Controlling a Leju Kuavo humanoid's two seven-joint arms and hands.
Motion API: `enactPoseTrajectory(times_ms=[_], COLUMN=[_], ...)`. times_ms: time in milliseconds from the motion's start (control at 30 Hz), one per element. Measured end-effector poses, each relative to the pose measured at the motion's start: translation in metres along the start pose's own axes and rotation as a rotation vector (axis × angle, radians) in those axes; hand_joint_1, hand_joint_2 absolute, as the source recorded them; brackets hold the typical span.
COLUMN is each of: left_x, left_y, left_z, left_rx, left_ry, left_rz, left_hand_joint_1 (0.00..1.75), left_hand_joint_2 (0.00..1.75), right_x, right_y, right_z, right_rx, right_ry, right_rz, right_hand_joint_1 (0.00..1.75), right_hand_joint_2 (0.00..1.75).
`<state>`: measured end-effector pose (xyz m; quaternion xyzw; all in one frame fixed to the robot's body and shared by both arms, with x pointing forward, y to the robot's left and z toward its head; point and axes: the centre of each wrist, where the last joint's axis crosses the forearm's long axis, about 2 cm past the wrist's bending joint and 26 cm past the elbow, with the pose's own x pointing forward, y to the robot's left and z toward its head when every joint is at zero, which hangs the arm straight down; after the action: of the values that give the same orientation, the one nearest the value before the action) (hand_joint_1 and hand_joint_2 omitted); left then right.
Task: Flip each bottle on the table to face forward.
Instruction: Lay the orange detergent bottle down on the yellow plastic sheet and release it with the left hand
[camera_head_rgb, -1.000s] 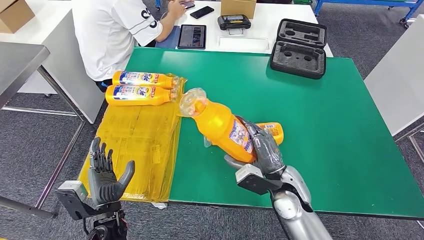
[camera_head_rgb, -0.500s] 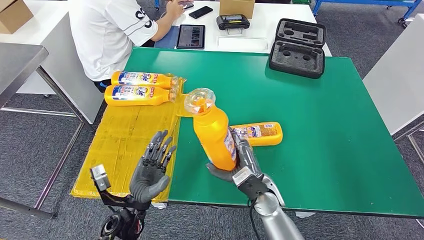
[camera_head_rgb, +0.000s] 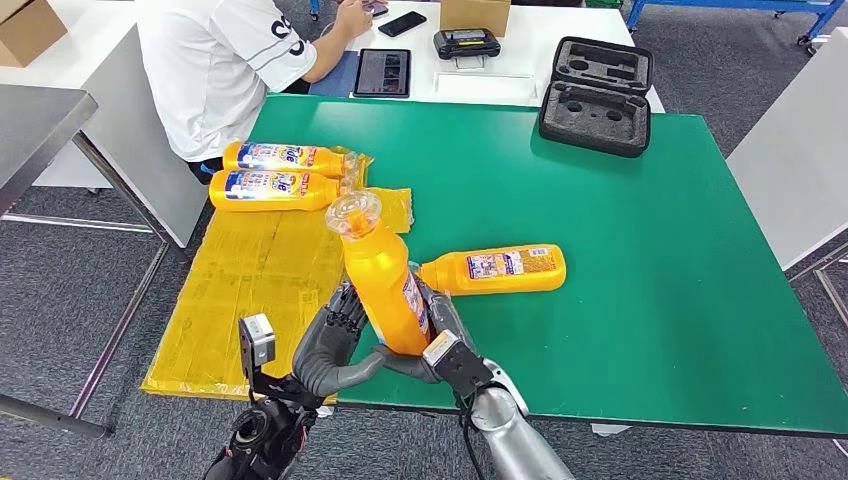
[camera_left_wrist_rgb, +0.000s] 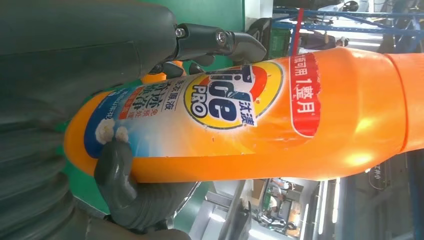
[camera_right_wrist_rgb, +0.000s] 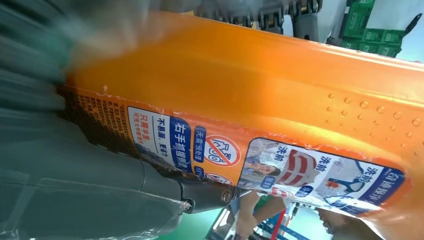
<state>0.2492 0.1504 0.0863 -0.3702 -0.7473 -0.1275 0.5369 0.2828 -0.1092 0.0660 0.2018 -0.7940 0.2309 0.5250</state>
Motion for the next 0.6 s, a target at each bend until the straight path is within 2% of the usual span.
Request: enactPoseTrajectory(times_ms=[300,600], left_x=[-0.008,-0.010], left_y=[0.008,0.017], left_z=[0.000,0.008], left_rx=[0.022,0.060], left_ry=[0.034,0.026], left_rz=[0.010,0.210], left_hand_joint_1=[0.00,0.00], left_hand_joint_2=[1.75,1.75], right_x=[-0.007,-0.011], right_y=[0.018,0.024], right_z=[0.003,0.002], right_rx=[0.109,0.173], right_ry=[0.060,0.081], right_rz=[0.003,0.023], right_hand_joint_1=[1.75,1.75], right_hand_joint_2=[1.75,1.75])
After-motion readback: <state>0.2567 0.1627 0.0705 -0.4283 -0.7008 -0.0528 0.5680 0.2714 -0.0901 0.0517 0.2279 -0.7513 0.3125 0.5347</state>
